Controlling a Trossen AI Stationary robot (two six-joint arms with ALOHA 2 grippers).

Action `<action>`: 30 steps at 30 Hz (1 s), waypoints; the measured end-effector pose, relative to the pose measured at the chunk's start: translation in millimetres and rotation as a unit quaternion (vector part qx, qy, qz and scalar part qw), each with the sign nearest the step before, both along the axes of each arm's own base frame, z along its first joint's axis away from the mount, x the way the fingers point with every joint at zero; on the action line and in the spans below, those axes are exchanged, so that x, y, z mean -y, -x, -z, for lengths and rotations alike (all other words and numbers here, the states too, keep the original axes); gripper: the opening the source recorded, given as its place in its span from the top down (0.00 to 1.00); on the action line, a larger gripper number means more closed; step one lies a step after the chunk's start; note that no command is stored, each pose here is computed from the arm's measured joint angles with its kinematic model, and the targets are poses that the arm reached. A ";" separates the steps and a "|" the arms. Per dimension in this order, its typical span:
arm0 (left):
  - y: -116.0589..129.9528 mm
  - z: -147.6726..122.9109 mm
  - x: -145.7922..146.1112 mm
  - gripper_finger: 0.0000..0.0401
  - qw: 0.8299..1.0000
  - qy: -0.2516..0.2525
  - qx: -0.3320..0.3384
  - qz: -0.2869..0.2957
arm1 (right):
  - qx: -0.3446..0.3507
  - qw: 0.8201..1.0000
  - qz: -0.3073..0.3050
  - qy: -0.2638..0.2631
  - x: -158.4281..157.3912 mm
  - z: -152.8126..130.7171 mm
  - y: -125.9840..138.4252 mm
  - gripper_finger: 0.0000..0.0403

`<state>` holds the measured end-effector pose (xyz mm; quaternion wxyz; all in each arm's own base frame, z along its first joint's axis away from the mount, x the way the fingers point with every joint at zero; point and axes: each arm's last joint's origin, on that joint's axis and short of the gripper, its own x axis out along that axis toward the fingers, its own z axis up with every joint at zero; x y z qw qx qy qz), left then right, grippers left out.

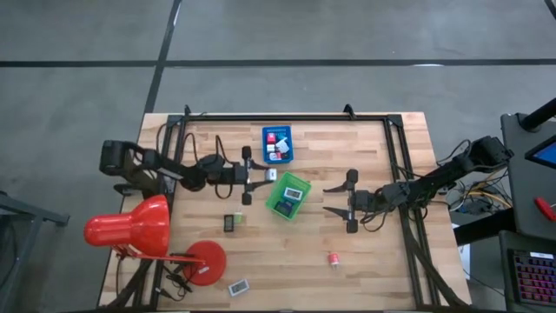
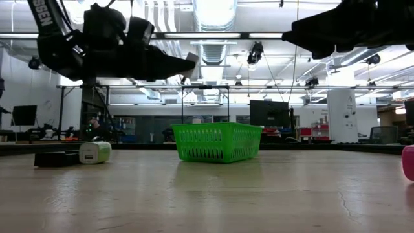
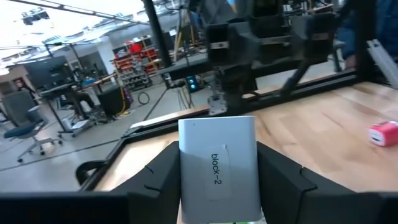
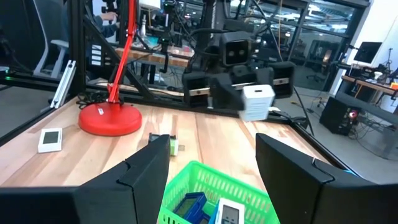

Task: Pick & Place Office items
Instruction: Put the big white charger adapter into the blue bin

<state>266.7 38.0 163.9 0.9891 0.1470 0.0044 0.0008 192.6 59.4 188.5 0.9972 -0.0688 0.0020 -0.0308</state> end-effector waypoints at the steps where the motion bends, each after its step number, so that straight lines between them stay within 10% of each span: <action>1: -0.9 -0.8 -3.5 0.61 1.000 0.000 0.001 -0.004 | 0.000 1.000 0.000 0.000 0.0 0.1 0.1 0.43; 30: -66.7 -7.8 -134.1 0.61 0.974 0.079 -0.174 -0.120 | -0.006 1.000 0.000 0.000 0.6 3.4 1.6 0.43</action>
